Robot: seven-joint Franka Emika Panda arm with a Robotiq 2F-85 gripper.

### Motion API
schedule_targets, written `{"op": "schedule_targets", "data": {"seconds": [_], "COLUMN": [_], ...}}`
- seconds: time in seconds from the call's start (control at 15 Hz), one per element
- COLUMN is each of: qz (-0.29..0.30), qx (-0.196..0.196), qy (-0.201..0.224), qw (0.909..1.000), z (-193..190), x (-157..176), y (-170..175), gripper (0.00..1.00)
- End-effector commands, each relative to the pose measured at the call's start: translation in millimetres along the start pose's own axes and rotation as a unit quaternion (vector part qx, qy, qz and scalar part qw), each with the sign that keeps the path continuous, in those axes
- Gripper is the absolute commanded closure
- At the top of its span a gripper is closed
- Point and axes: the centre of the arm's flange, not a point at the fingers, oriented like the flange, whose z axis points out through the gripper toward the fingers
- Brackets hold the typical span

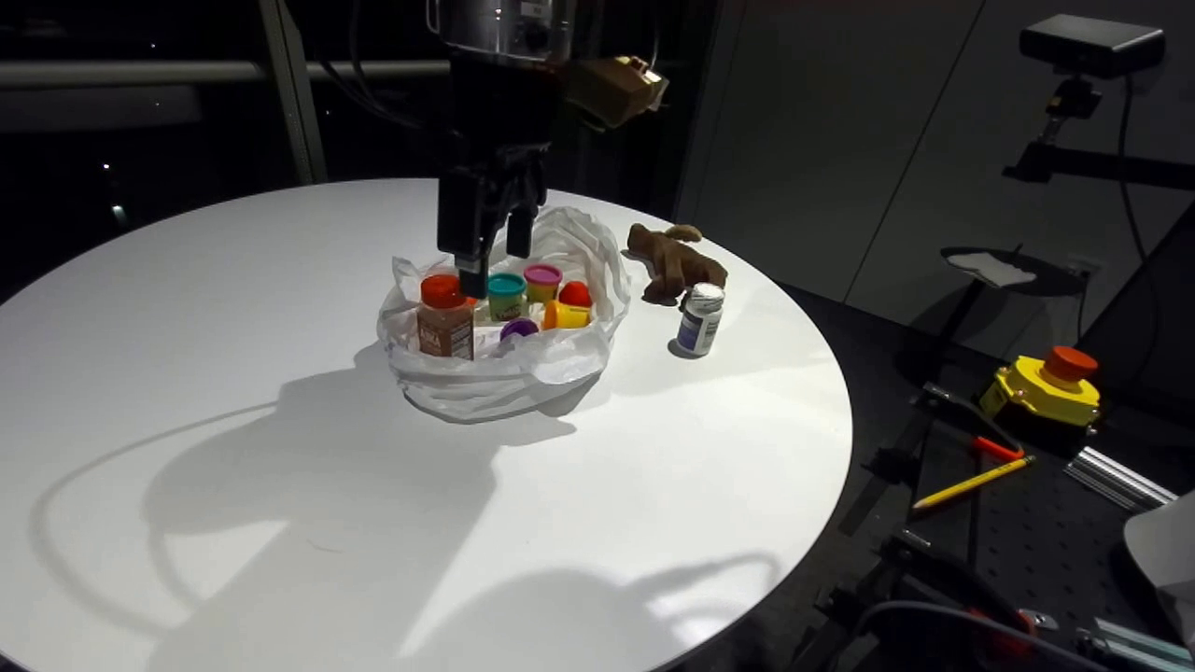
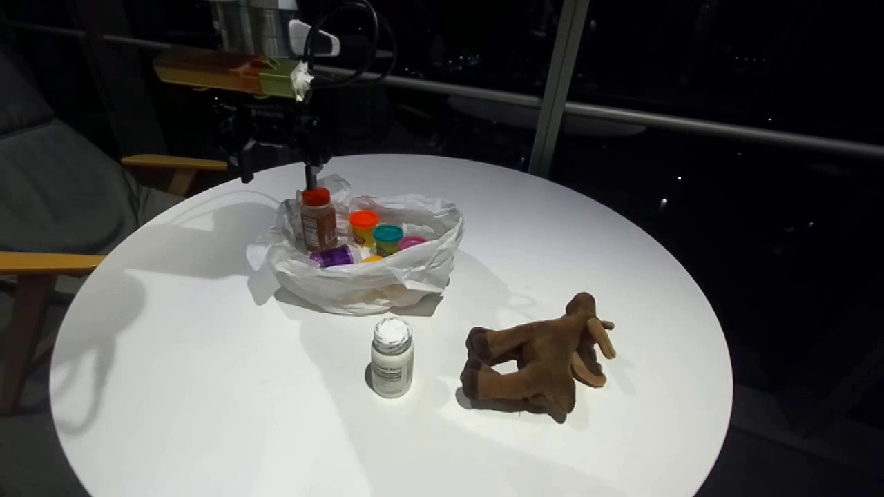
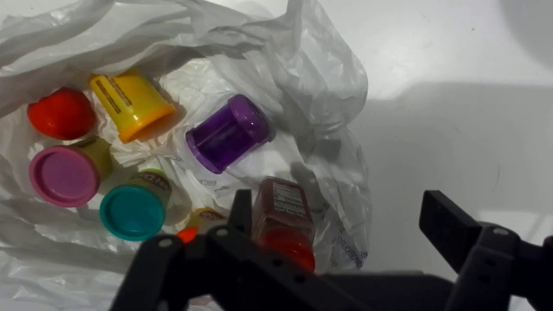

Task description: Pick the objects in the plastic bag and put them on the table

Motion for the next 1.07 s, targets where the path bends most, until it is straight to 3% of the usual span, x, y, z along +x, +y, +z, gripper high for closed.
{"op": "schedule_targets", "data": {"seconds": [0.0,0.8,0.87,0.93,1.0], "qz": [-0.009,0.018,0.020,0.021,0.021], "qx": [0.012,0.001,0.001,0.001,0.000], "qy": [-0.009,-0.002,-0.002,-0.002,-0.003], "qw": [0.9998,0.9998,0.9998,0.9998,0.9998], "z": [8,43,44,47,48], "x": [39,73,75,77,77], "y": [-1,29,29,29,29], "gripper": [0.00,0.00,0.07,0.26,0.34]}}
